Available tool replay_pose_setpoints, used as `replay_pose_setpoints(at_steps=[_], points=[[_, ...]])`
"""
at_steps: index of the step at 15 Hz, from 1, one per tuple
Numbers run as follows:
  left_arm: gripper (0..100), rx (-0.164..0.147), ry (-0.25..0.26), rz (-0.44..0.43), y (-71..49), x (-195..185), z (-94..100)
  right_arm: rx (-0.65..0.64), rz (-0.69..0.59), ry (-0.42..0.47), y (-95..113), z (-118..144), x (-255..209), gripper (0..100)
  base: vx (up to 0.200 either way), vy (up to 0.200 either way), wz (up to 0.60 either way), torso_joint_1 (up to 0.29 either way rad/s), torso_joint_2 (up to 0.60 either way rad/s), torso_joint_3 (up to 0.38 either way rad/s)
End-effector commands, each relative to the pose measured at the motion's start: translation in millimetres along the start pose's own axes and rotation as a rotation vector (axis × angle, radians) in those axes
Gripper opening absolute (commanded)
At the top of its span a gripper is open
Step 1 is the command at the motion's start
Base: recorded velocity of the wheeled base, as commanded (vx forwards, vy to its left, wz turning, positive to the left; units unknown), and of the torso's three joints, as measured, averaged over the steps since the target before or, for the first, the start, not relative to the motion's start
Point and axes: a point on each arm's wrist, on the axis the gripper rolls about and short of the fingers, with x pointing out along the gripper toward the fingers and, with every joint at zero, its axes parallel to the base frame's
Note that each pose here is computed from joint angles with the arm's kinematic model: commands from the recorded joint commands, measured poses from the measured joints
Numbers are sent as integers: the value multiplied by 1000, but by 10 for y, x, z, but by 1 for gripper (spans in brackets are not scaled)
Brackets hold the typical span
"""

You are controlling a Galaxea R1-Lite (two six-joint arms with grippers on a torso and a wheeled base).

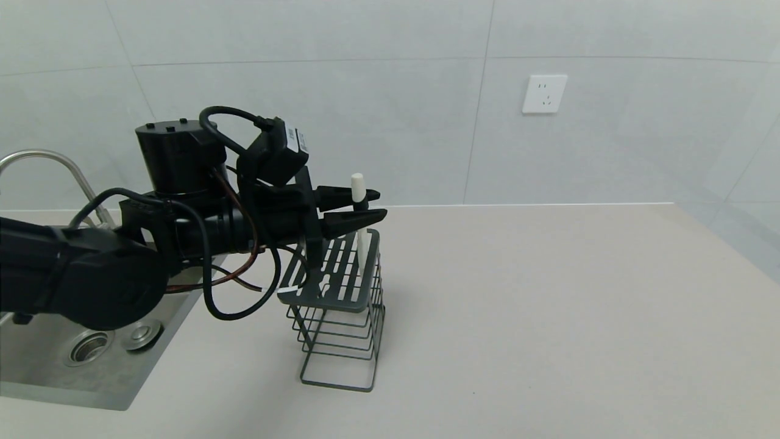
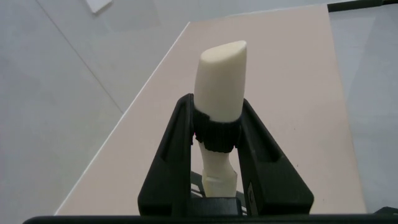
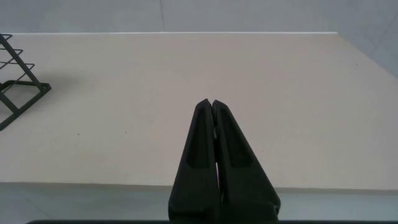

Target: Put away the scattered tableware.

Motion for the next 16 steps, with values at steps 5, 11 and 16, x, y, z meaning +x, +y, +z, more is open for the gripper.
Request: replay_pose_setpoints(at_steps=[5, 11, 16], points=[[0, -10, 6, -1, 21, 62, -126, 0, 1, -1, 0, 0, 0, 0, 0, 0, 0, 0, 0, 0], [0, -42, 18, -4, -27, 69, -261, 0, 1, -1, 0, 0, 0, 0, 0, 0, 0, 0, 0, 0], [0, -52, 3, 33, -35, 96, -355, 0, 1, -1, 0, 0, 0, 0, 0, 0, 0, 0, 0, 0]])
